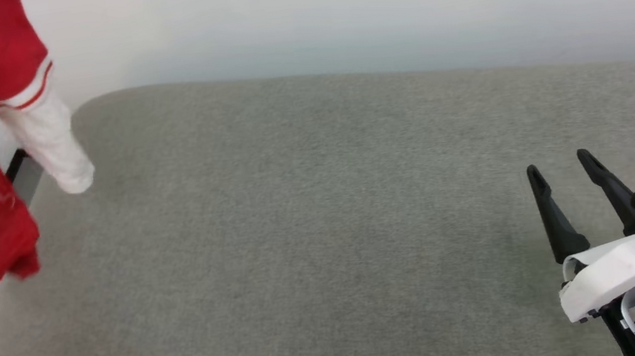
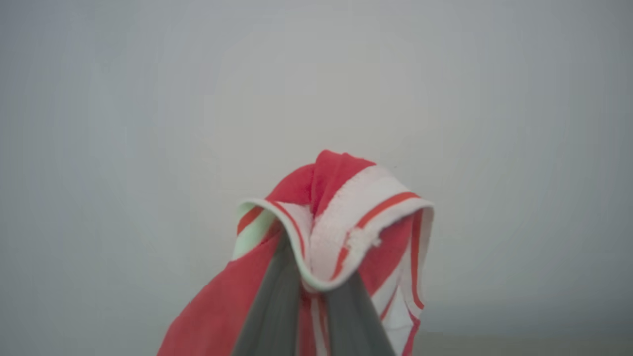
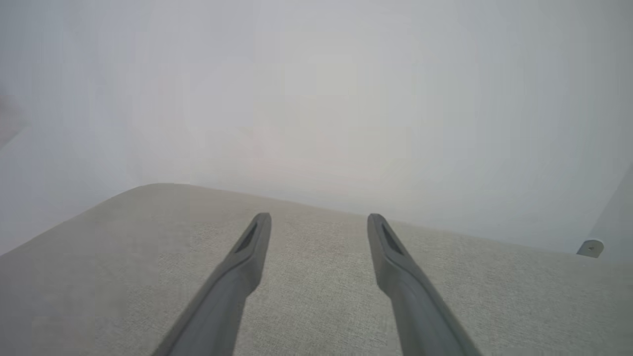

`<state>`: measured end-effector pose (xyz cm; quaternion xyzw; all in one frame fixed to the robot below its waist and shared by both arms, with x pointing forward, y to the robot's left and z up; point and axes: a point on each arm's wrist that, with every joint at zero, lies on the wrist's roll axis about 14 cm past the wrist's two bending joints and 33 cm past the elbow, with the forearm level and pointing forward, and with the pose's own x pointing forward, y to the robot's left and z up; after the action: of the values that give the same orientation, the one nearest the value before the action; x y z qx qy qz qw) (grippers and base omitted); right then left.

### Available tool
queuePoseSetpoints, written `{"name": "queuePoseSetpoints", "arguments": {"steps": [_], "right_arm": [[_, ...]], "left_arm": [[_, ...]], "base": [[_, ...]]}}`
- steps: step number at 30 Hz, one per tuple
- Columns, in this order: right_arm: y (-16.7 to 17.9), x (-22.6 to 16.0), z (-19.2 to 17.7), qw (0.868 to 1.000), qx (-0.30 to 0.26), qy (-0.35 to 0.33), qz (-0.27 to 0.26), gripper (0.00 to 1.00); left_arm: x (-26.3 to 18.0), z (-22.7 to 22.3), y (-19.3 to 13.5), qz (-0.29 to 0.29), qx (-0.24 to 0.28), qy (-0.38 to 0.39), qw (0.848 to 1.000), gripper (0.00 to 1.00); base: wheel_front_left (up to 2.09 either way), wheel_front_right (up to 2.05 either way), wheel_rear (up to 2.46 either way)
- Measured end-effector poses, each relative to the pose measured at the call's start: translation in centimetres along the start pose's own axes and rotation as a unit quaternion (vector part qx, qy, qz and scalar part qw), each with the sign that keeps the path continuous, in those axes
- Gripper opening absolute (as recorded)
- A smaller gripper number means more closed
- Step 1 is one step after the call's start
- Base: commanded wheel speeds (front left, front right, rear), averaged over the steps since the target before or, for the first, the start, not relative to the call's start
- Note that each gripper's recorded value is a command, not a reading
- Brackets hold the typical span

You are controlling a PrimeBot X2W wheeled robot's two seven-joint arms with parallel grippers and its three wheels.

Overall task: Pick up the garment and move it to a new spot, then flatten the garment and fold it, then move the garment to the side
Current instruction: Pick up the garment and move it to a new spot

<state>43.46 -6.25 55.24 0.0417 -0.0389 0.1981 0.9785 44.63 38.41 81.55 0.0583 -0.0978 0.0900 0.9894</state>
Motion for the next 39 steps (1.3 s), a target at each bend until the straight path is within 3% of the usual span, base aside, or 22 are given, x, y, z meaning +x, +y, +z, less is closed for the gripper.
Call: {"name": "queuePoseSetpoints", "arguments": {"steps": [9,17,25,29,32,39], "right_arm": [[-4.5,-2.6,1.2,0.997,-0.014,-0.012,-0.072,1.0],[-9.4,-5.5,1.6,0.988,-0.036,-0.01,-0.147,1.0],[-13.4,-8.4,0.9,0.976,-0.048,0.003,-0.213,1.0],[-14.5,-9.4,0.3,0.971,-0.047,0.009,-0.233,1.0],[-15.7,-10.4,-0.7,0.966,-0.046,0.02,-0.254,1.0],[-16.8,-11.4,-2.9,0.96,-0.038,0.045,-0.273,1.0]], "left_arm": [[0.8,2.2,-7.9,-0.098,-0.013,-0.009,0.995,0.0],[0.7,3.0,-17.7,-0.212,-0.027,-0.013,0.977,0.0],[-0.7,2.4,-27.9,-0.329,-0.043,-0.006,0.943,0.0],[-1.4,1.7,-31.3,-0.369,-0.055,0.003,0.928,0.0],[-2.5,0.5,-35.1,-0.417,-0.067,0.014,0.906,0.0],[-4.2,-6.9,-39.6,-0.461,-0.07,0.107,0.878,0.0]], "base": [[0.0,0.0,0.0],[0.0,0.0,0.0],[0.0,0.0,0.0],[0.0,0.0,0.0],[0.0,0.0,0.0],[0.0,0.0,0.0]]}}
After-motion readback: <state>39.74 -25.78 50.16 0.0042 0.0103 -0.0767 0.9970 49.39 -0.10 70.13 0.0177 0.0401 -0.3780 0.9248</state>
